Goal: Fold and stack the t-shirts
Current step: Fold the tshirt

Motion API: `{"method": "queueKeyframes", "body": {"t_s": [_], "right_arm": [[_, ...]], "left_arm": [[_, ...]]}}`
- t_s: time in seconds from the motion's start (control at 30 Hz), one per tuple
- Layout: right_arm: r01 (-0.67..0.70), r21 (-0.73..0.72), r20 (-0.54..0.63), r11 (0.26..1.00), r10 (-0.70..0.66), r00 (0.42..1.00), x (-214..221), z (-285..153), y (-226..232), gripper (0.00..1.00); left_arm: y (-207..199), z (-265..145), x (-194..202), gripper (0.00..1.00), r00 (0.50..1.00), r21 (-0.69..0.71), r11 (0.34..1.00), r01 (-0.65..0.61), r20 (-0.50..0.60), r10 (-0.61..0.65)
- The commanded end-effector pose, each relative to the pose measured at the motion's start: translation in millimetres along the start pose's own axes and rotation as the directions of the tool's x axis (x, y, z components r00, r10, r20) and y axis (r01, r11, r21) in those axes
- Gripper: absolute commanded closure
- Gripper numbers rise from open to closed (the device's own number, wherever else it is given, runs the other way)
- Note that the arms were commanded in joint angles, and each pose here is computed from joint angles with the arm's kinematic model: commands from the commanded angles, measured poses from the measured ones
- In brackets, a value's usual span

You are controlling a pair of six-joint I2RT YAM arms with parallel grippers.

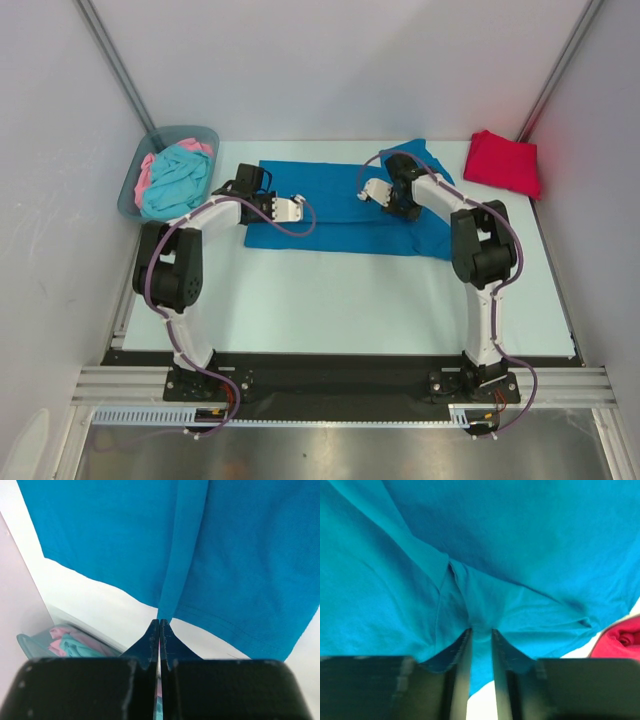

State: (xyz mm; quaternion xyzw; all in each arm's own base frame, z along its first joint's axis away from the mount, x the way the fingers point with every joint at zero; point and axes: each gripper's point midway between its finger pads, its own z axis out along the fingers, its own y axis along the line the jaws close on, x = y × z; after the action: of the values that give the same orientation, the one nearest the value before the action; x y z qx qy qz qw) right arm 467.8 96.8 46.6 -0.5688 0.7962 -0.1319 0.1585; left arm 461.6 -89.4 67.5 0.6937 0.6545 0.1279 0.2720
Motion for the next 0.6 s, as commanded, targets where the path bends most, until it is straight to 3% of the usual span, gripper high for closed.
{"method": "queueKeyframes", "body": {"t_s": [0.0, 0.13, 0.3, 0.57], "right_arm": [[0.005, 0.022, 0.005, 1.000, -0.005, 1.000, -6.6, 6.3, -5.3, 0.77], [0.009, 0.026, 0.002, 1.000, -0.009, 1.000, -7.1, 8.8, -6.8, 0.78], [0.005, 0.040, 0.003, 0.999, -0.005, 1.000, -8.4, 9.4, -10.5, 1.00], [-0.002, 0.134, 0.031, 0.991, -0.003, 1.000, -18.3, -0.4, -36.2, 1.00]], "left_arm": [[21.8, -5.4, -10.9, 1.00, 0.999, -0.056, 0.998, -0.028, 0.026, 0.029], [21.6, -4.9, -10.3, 1.00, 0.999, -0.058, 0.998, -0.031, 0.024, 0.032], [22.7, -4.2, -12.1, 1.00, 0.999, -0.060, 0.998, -0.031, 0.030, 0.032], [23.2, -2.4, -15.2, 1.00, 0.999, -0.059, 0.998, -0.034, 0.037, 0.037]]}}
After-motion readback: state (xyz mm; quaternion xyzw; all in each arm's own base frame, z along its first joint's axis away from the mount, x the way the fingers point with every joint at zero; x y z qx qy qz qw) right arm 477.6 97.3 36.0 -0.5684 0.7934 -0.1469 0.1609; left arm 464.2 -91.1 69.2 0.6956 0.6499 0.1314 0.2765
